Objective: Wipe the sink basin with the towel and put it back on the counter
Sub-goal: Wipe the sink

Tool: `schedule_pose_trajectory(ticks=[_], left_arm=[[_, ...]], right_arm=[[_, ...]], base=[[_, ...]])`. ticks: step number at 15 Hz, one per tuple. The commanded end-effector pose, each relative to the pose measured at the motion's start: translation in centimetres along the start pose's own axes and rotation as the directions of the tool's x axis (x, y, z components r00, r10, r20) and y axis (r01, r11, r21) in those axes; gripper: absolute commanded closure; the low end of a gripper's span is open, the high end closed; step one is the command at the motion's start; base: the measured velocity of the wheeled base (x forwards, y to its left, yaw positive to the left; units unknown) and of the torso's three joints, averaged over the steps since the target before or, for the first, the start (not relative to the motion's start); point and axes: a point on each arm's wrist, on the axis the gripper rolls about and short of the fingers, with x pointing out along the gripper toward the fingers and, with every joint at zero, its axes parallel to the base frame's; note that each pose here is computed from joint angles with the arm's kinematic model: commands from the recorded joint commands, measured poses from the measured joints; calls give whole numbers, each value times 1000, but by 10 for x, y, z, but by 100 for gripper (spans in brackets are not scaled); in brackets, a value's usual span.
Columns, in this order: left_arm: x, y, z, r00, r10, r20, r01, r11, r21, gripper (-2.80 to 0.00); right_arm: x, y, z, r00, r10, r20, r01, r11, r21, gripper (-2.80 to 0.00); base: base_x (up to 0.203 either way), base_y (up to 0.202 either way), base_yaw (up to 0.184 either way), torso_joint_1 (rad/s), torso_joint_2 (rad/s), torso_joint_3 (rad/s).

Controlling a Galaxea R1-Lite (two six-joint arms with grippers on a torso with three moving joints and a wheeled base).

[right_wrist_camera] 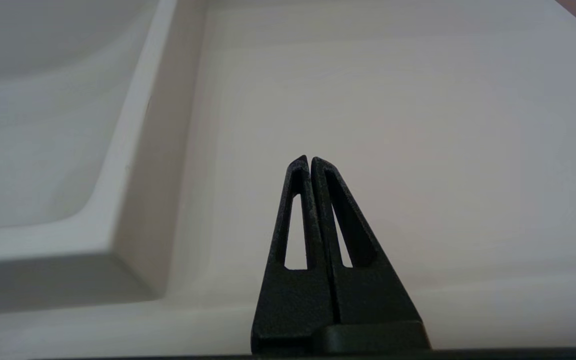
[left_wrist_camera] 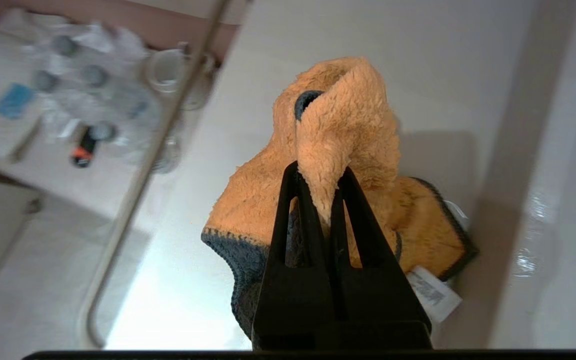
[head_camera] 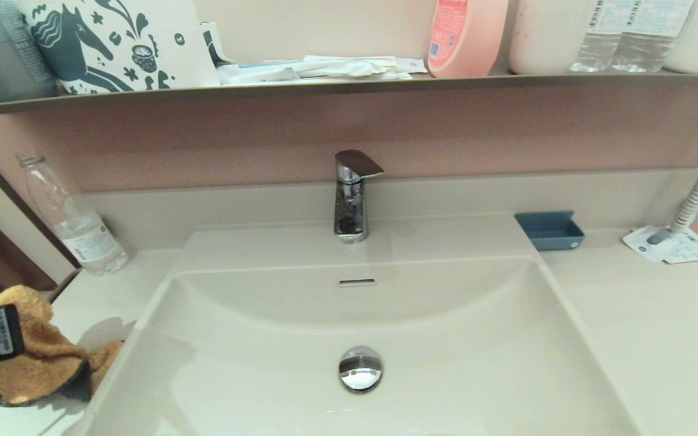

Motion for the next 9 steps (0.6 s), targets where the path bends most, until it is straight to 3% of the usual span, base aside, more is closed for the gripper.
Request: schedule_pose_trajectory(ticks=[1,5,9], left_arm=[[15,0,-11,999,-42,-30,42,999,-14,0],[64,0,-29,1000,-14,-24,13,999,-34,0],[87,1,-44,995,-16,-101,12,999,-42,0]], right_arm=[[0,0,0,1000,0,-2,0,1000,1,0],[0,0,0,1000,0,-2,0,1000,0,0],[0,0,0,1000,0,-2,0,1000,1,0]], base=[[0,0,0,0,0,0],[0,0,0,0,0,0],[0,0,0,0,0,0]])
